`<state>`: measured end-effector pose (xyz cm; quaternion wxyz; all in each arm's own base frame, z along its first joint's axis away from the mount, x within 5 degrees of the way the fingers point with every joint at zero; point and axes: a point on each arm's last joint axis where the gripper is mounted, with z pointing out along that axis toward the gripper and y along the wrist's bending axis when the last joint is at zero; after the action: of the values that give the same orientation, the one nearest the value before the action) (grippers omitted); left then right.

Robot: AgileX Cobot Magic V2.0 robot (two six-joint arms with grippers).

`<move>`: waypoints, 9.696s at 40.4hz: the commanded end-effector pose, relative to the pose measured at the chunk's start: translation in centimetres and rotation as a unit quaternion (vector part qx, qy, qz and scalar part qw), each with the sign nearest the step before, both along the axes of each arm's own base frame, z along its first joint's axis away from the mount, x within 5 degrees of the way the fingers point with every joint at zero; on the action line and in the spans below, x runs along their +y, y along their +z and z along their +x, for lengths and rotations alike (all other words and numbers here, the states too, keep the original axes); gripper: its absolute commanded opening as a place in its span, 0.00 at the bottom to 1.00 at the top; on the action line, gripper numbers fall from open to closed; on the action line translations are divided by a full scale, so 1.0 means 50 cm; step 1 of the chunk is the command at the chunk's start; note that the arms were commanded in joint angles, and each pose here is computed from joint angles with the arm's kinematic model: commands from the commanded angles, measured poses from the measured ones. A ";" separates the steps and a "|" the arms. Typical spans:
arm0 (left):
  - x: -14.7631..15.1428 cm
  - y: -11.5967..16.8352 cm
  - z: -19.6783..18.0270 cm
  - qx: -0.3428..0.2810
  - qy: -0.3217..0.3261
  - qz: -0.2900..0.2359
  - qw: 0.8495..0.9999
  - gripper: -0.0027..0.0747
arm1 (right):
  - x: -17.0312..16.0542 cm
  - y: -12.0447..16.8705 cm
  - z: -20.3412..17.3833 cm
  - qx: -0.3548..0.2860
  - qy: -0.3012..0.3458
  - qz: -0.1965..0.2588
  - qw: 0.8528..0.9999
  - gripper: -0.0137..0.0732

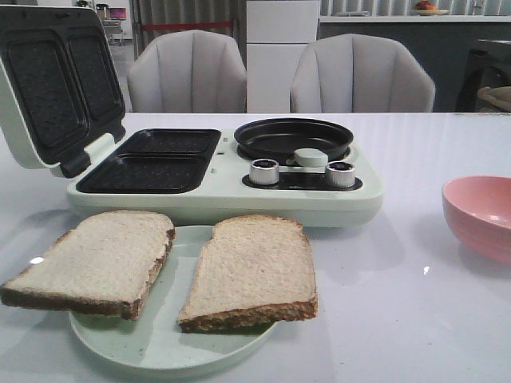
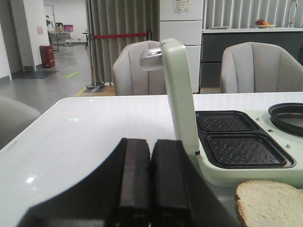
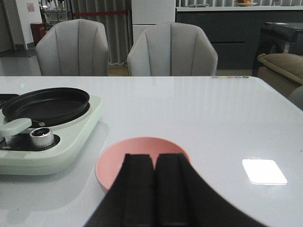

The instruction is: Make breakfast with bread and shrimp

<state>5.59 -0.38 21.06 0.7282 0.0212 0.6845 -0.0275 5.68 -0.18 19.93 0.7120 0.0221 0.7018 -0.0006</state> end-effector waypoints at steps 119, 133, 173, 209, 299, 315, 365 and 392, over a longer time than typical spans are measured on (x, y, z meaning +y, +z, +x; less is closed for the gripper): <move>-0.077 0.229 0.120 0.178 -0.171 0.217 0.945 0.79 | -0.005 0.250 0.178 0.261 0.003 0.008 0.965 0.80; -0.193 0.082 0.132 0.154 -0.346 0.470 0.797 0.79 | -0.005 0.250 0.178 0.261 0.003 0.008 0.965 0.80; -0.286 -0.042 0.238 0.252 -0.254 0.587 0.726 0.72 | -0.005 0.250 0.178 0.261 0.003 0.008 0.965 0.80; -0.294 -0.094 0.275 0.258 -0.193 0.633 0.704 0.68 | -0.005 0.250 0.178 0.261 0.003 0.008 0.965 0.80; -0.351 0.086 0.682 0.168 -0.043 0.591 0.788 0.16 | -0.005 0.250 0.178 0.261 0.003 0.008 0.965 0.80; -0.368 0.037 0.748 0.179 -0.033 0.594 0.784 0.17 | -0.005 0.250 0.178 0.261 0.003 0.008 0.965 0.80; -0.336 0.175 0.656 0.269 0.043 0.464 0.843 0.54 | -0.005 0.250 0.178 0.261 0.003 0.008 0.965 0.80; -0.321 0.361 0.324 0.394 -0.103 0.219 0.887 0.54 | -0.005 0.250 0.178 0.261 0.003 0.008 0.965 0.80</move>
<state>24.22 -17.35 36.41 0.3162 0.2295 0.9172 0.0784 14.19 -0.40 31.05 0.4625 0.0255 0.8862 0.0021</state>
